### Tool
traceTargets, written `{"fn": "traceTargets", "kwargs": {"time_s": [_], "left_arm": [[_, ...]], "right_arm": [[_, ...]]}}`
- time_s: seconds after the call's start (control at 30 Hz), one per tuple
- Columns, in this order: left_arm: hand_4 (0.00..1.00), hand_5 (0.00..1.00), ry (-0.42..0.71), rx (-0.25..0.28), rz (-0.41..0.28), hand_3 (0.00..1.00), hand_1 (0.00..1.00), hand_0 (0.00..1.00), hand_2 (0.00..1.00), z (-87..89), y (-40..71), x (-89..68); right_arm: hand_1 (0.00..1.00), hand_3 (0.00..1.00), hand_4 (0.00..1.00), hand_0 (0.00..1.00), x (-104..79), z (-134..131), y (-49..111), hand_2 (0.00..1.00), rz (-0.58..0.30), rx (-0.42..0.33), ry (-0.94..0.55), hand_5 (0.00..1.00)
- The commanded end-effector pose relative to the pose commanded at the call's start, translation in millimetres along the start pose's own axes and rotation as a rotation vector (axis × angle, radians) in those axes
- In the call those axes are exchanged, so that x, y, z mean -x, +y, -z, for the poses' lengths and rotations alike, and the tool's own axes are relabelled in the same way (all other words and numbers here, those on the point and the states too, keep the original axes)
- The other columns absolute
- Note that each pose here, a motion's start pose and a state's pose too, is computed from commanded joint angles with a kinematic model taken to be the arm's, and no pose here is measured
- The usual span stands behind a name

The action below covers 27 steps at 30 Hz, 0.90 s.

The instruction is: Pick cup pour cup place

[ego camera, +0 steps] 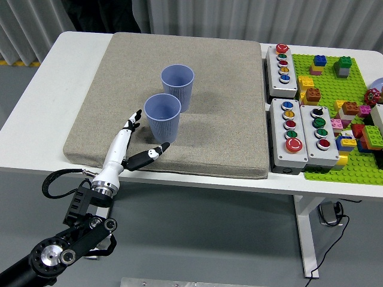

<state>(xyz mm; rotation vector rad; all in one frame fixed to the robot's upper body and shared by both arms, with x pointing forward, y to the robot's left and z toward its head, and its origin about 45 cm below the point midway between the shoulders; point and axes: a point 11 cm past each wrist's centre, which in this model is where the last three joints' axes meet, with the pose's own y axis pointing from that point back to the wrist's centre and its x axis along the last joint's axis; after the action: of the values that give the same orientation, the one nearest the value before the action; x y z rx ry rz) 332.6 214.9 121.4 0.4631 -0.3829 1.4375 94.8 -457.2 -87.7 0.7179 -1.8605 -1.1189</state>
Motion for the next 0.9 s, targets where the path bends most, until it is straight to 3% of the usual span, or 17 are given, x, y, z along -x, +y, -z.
{"fn": "traceTargets", "kwargs": {"time_s": [0.9], "left_arm": [[0.965, 0.515, -0.012, 0.019, 0.021, 0.998, 0.931, 0.924, 0.998, -16.1, -21.0, 7.5]], "right_arm": [[0.628, 0.586, 0.002, 0.693, 1.8, 8, 1.0, 0.593, 0.004, -0.015, -0.005, 0.294]]}}
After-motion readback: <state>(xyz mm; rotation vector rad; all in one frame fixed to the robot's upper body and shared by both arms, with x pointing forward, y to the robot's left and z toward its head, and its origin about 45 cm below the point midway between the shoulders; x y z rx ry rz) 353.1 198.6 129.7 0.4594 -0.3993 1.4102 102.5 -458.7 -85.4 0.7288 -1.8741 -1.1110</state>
